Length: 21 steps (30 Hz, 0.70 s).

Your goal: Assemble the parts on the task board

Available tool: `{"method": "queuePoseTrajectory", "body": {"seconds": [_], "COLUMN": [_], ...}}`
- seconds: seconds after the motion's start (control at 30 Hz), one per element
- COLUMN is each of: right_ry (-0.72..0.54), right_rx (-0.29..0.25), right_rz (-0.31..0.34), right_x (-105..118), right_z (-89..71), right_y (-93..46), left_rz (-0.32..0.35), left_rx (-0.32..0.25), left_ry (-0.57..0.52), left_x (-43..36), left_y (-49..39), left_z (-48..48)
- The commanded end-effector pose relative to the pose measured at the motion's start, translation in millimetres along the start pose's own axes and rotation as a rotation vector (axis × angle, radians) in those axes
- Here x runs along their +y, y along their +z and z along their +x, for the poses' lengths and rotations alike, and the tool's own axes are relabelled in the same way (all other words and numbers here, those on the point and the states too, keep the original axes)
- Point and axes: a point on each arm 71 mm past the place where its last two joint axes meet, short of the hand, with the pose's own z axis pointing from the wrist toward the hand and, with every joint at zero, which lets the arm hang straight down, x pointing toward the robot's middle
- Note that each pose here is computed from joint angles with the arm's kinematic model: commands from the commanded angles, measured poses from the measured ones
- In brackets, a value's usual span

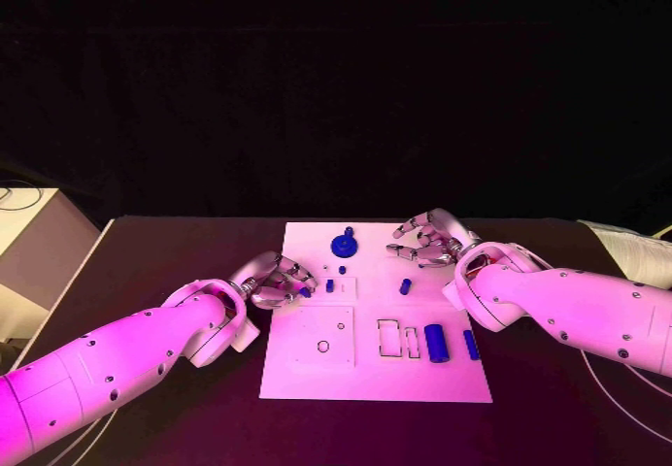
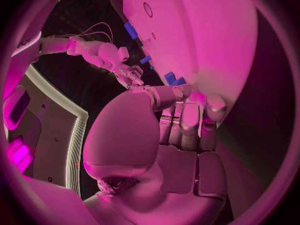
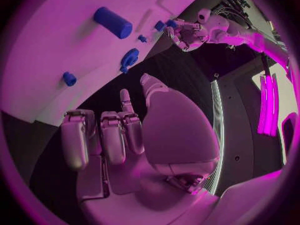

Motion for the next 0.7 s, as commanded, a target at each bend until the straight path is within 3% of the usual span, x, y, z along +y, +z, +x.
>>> {"method": "queuePoseTrajectory", "body": {"seconds": [0.03,0.7], "right_ry": [-0.006,-0.006], "right_rx": [0.012,0.013], "right_rz": [-0.013,-0.013], "right_x": [0.9,0.7], "right_z": [1.1,1.2], "right_y": [-0.2,-0.2], "left_rz": [-0.007,0.006], "left_rx": [0.03,0.04], "left_ry": [-0.01,-0.017], "left_x": [0.7,-2.0], "left_y": [0.2,0.6], "left_z": [7.1,9.3]}}
